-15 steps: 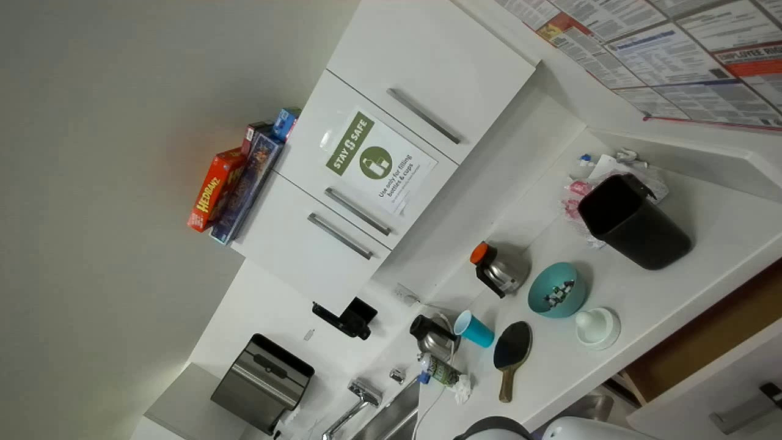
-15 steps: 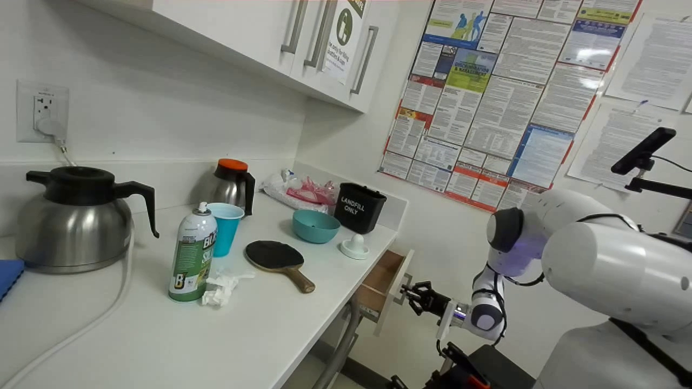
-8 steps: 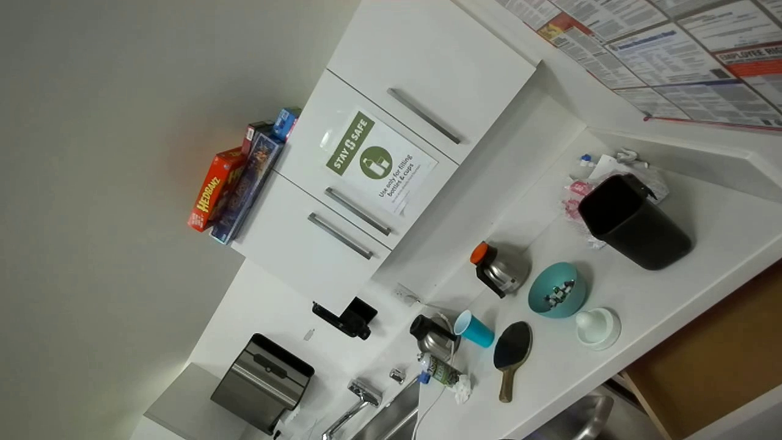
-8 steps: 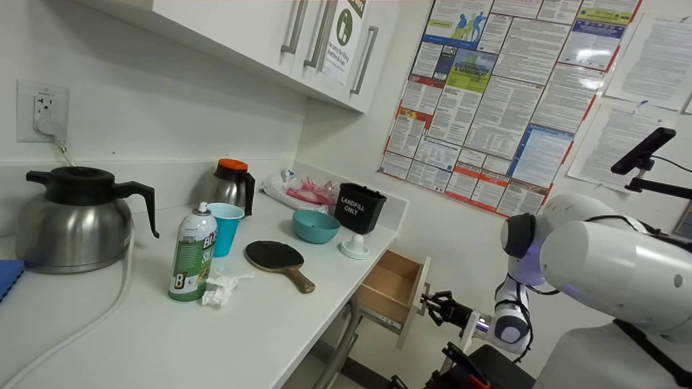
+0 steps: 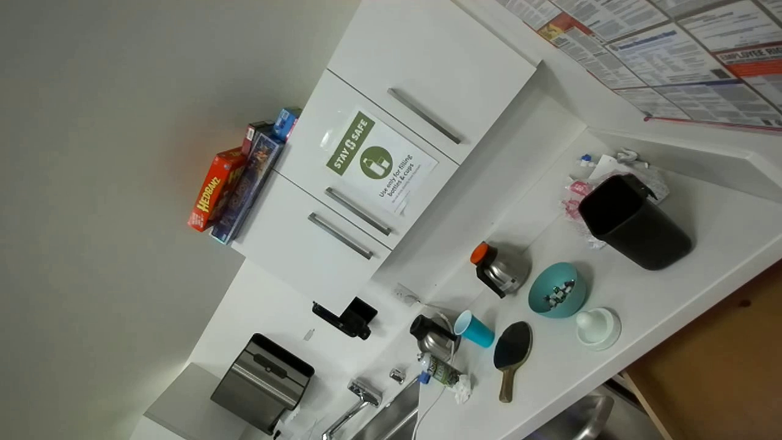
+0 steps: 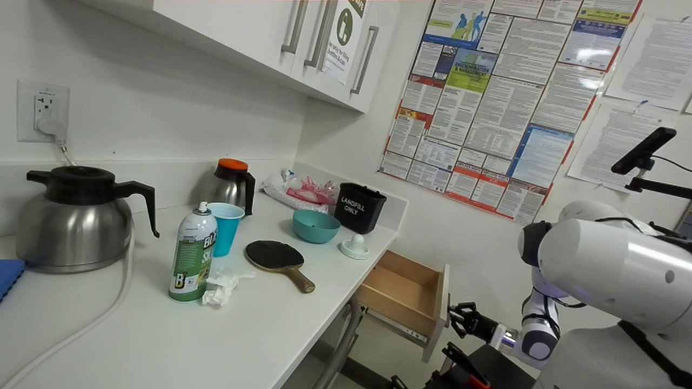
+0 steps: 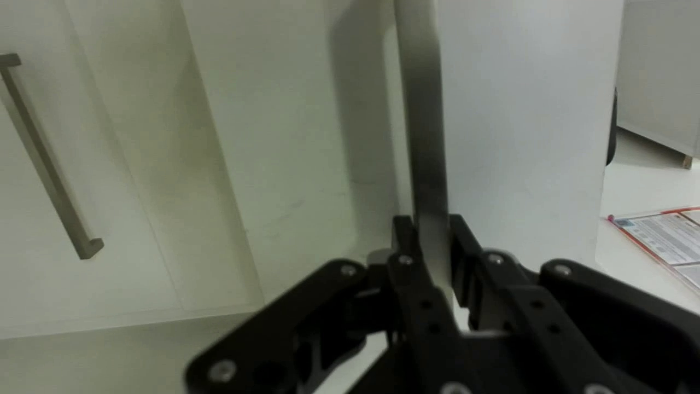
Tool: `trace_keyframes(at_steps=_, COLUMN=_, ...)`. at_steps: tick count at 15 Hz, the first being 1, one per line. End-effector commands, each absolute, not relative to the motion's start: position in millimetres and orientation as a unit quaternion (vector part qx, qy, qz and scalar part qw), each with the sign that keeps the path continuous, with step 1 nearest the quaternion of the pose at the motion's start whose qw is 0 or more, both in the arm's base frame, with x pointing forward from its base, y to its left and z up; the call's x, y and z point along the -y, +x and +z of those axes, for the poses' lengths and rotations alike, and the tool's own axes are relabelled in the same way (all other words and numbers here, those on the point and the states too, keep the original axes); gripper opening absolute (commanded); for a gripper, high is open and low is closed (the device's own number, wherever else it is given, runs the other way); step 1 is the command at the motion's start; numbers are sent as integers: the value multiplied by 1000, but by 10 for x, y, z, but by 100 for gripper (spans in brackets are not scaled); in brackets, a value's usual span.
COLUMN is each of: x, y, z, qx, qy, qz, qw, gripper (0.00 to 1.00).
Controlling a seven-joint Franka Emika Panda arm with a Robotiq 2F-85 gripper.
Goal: Open the top right drawer, put the white lid inside then close it
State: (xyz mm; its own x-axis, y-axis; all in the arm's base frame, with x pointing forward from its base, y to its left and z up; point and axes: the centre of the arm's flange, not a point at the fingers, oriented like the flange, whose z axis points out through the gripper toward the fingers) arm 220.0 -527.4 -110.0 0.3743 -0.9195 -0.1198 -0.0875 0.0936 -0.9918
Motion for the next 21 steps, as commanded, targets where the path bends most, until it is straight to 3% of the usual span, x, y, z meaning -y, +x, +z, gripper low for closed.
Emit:
trace_keyframes(at_steps=1, x=5645, y=1786, z=-1521, qx=-502, qy=-570, qz=-341, qw=555, gripper=4)
trace_keyframes(at_steps=4, x=5710, y=1635, z=-1502, qx=-508, qy=-567, qz=-342, qw=551, gripper=4)
trace_keyframes(at_steps=5, x=5717, y=1609, z=-1486, qx=-506, qy=-568, qz=-342, qw=552, gripper=17)
trace_keyframes(at_steps=6, x=5709, y=1596, z=-1460, qx=-501, qy=-570, qz=-343, qw=554, gripper=42)
trace_keyframes(at_steps=8, x=5691, y=1585, z=-1411, qx=-496, qy=-567, qz=-343, qw=562, gripper=50)
trace_keyframes(at_steps=14, x=5513, y=1550, z=-896, qx=-480, qy=-590, qz=-338, qw=554, gripper=96)
trace_keyframes(at_steps=21, x=5500, y=1245, z=282, qx=-463, qy=-663, qz=-336, qw=484, gripper=100)
